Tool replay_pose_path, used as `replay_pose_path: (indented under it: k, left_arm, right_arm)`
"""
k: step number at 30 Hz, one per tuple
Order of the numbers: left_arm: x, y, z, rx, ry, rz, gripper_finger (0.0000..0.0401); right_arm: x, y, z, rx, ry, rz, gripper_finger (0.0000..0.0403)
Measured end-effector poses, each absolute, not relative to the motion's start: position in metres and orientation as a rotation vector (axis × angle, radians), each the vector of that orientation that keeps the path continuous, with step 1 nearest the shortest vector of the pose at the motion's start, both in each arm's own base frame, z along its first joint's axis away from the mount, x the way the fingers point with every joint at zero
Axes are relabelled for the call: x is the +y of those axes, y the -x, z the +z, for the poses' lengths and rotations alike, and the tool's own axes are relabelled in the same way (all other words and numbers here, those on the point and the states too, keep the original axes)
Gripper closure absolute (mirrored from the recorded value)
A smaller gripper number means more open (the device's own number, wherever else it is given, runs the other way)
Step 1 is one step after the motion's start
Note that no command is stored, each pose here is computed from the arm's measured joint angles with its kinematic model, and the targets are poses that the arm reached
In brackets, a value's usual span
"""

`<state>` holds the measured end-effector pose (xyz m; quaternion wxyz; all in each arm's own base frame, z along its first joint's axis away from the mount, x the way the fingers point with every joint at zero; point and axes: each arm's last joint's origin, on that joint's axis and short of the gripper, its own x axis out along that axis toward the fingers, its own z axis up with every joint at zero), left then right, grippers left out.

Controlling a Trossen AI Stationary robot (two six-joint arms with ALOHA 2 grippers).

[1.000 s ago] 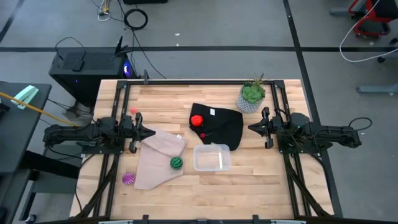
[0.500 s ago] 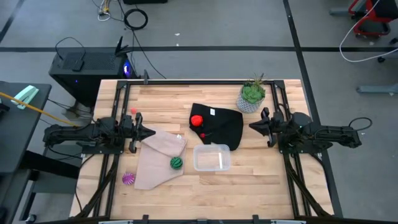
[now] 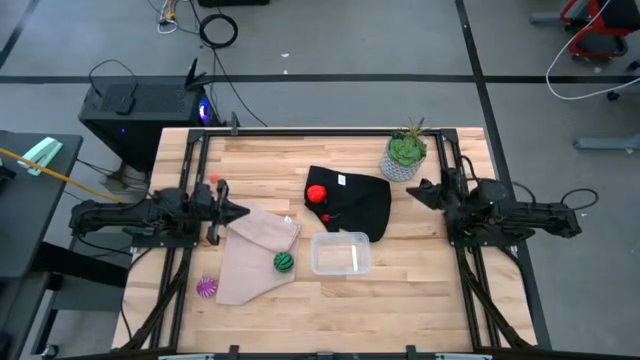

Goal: Pick and placing Produce into tupperware
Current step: Put the apple into the transparent bin

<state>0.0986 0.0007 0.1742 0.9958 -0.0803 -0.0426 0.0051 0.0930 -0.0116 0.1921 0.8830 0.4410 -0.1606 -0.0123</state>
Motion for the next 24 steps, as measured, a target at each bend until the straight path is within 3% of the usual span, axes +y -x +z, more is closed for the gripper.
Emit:
replay_pose_path:
  k: [4,8,14,19,24]
  left_arm:
    - [0.001,-0.098,0.179,-0.141,0.161,0.009,0.0385]
    - [0.002,-0.097,0.187,-0.223,0.167,0.053,0.0389]
    - [0.006,-0.093,0.196,-0.337,0.191,0.174,0.038]
    - [0.009,-0.092,0.198,-0.361,0.222,0.283,0.0377]
    - [0.01,-0.092,0.197,-0.365,0.235,0.325,0.0381]
  right_arm:
    - [-0.017,-0.091,0.194,-0.463,-1.065,-0.168,0.0376]
    - [-0.019,-0.087,0.202,-0.614,-1.162,-0.179,0.0376]
    - [-0.021,-0.08,0.247,-0.792,-1.087,-0.194,0.0376]
    - [-0.024,-0.101,0.309,-0.739,-0.909,-0.29,0.0375]
    - [-0.032,-0.156,0.357,-0.513,-0.705,-0.409,0.0368]
